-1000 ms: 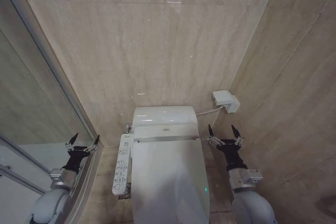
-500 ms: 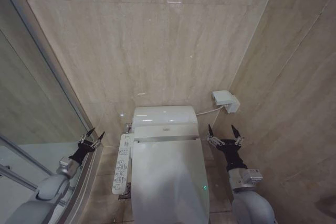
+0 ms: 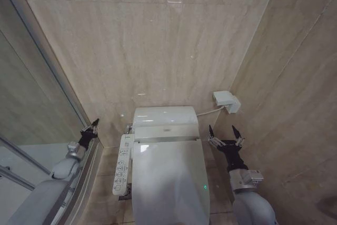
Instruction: Open the toilet lid, clean the toilet bowl with a toilet brush, close the toilet lid, and flush.
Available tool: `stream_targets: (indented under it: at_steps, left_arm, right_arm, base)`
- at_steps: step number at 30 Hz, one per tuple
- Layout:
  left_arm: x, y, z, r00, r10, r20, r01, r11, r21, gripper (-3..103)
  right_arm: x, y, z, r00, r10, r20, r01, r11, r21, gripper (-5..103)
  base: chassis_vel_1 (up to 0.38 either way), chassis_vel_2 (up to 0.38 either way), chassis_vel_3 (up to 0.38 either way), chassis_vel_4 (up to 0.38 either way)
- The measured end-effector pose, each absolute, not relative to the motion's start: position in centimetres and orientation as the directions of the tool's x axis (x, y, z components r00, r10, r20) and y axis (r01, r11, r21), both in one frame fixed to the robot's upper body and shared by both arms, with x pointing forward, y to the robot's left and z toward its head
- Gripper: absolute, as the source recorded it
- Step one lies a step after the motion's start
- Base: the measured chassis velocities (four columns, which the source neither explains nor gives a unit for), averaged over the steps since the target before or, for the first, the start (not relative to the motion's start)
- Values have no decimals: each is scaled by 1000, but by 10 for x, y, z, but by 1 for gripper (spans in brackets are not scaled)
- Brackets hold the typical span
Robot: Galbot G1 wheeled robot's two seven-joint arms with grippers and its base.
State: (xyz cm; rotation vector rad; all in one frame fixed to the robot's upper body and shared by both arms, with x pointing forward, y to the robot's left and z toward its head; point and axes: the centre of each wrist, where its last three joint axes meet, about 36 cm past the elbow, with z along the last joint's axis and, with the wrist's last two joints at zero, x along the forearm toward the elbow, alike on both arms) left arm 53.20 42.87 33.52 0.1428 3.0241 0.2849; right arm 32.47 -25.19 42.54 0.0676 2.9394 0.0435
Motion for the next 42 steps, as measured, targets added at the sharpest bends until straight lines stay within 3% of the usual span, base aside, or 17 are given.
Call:
stream_targets:
  at_steps: [4, 5, 33, 42]
  left_arm:
    - [545, 430, 341, -989, 119, -91, 100, 977, 189, 5]
    - [548, 431, 341, -988, 129, -85, 111, 975, 195, 0]
    - [613, 408, 336, -967, 253, -33, 239, 942, 236, 0]
    - [610, 405, 320, -948, 318, 23, 311, 908, 281, 0]
  right_arm:
    - [325, -252, 425, -979, 48, -199, 43, 999, 34, 100]
    - [325, -252, 425, -979, 48, -199, 43, 999, 34, 100]
    - [325, -252, 425, -979, 48, -199, 43, 999, 34, 100]
    - [325, -252, 425, -979, 48, -199, 43, 999, 34, 100]
  base:
    - [0, 0, 0, 0]
    - [0, 0, 0, 0]
    - [0, 0, 0, 0]
    - [0, 0, 0, 0]
